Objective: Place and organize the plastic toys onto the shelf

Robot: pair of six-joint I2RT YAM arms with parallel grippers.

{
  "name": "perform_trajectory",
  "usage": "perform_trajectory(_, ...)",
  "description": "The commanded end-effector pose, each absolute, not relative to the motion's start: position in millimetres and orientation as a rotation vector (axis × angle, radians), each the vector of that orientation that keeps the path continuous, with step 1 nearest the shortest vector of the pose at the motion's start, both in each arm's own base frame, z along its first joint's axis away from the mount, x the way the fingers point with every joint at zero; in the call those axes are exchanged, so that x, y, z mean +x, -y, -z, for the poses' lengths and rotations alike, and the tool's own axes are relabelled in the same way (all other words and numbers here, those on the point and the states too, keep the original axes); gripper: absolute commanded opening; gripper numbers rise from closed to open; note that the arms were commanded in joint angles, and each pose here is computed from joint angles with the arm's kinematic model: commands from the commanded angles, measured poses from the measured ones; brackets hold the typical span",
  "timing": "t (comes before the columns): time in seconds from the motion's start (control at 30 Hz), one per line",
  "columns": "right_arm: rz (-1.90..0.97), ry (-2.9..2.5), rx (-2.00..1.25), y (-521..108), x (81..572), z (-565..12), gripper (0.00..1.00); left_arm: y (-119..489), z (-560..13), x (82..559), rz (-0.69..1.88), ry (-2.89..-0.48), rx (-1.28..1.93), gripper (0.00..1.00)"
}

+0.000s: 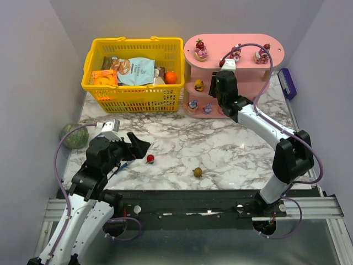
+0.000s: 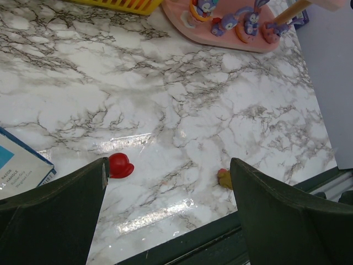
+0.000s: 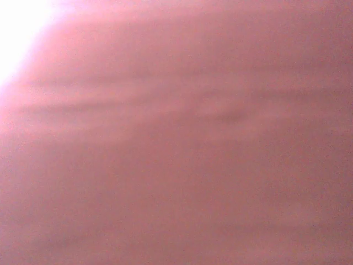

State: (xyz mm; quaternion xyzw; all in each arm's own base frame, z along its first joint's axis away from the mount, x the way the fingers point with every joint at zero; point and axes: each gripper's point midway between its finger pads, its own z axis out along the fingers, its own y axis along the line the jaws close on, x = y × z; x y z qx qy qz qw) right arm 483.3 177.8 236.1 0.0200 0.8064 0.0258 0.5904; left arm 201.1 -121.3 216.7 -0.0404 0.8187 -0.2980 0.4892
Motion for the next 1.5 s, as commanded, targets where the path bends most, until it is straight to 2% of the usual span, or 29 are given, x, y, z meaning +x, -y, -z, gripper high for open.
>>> perform_trajectory(0.0, -0.071, -1.9, 0.021, -180.1, 486.0, -217.0, 0.25, 122.9, -217.5, 200.4, 0.732, -1.977, -0.071, 0.99)
perform_trajectory(0.3, -0.094, -1.908, 0.04, -176.3, 473.5, -198.7, 0.25, 123.2, -217.5, 200.5, 0.734, -1.977, -0.07, 0.99)
perform_trajectory(0.7, -0.094, -1.89, 0.077, -167.2, 458.7, -205.2, 0.25, 122.9, -217.5, 200.4, 0.732, -1.977, -0.071, 0.99)
perform_trajectory(0.9, -0.076, -1.912, 0.07, -168.4, 464.0, -196.8, 0.25, 122.8, -217.4, 200.1, 0.733, -1.976, -0.071, 0.99)
perform_trajectory(1.47, -0.036, -1.924, 0.1, -169.6, 475.4, -170.1, 0.44, 122.2, -217.4, 200.0, 0.73, -1.975, -0.073, 0.99)
